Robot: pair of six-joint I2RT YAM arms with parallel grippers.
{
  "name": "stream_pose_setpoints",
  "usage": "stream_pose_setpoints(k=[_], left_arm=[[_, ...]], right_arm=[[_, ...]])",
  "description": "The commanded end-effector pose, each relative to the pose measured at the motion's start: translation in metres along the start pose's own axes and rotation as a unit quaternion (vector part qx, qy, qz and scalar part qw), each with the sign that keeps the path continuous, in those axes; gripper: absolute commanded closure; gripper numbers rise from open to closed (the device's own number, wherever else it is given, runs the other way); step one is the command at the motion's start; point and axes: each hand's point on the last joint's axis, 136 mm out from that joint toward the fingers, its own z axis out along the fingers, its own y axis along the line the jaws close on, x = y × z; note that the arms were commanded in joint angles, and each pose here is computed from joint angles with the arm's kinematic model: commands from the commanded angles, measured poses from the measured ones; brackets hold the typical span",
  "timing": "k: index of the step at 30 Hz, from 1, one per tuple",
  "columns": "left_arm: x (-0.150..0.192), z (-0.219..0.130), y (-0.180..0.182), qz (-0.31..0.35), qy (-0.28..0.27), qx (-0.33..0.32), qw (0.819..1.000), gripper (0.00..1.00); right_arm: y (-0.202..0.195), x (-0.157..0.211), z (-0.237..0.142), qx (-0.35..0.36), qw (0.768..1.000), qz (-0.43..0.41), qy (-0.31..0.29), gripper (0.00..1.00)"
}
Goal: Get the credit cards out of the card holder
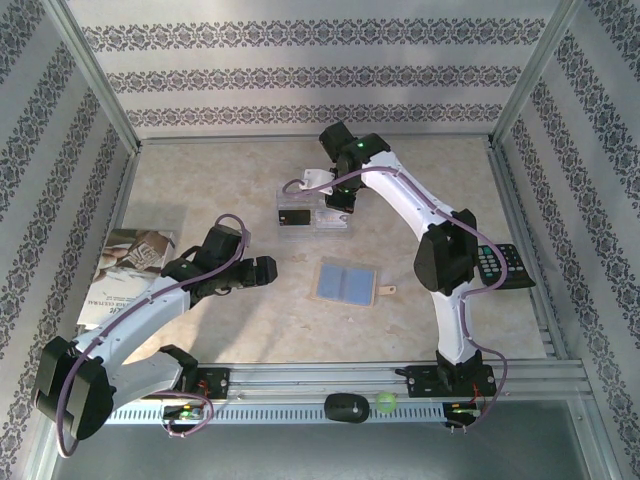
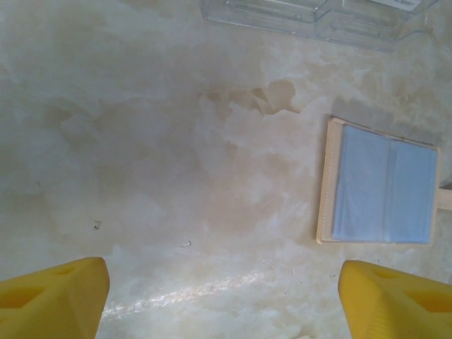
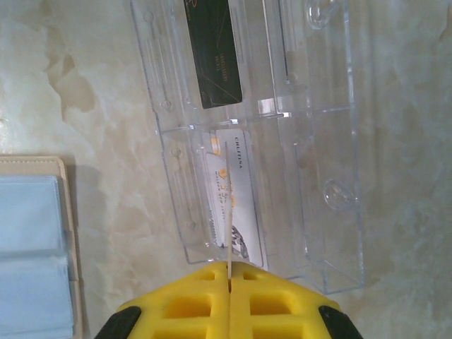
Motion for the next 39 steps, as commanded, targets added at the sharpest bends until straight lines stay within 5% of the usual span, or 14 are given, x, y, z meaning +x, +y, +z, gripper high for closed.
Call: stream_pose_setpoints(k=[1, 17, 39], left_arm=[[-0.005, -0.004, -0.001, -0.01, 0.004, 0.001, 1.0, 0.15], [-0.001, 0.011, 0.005, -0.019, 0.029, -0.009, 0.999, 0.17], [0.003, 0.019, 0.008, -0.025, 0.034, -0.003, 0.999, 0.19]], right_arm=[[0.003, 0.011, 0.014, -0.01, 0.999, -0.026, 0.023, 1.0], [-0.004, 0.011, 0.038, 0.037, 0.997, -0.069, 0.025, 1.0], [-0.008, 0.004, 0.026, 0.07, 0.993, -0.087, 0.03, 1.0]])
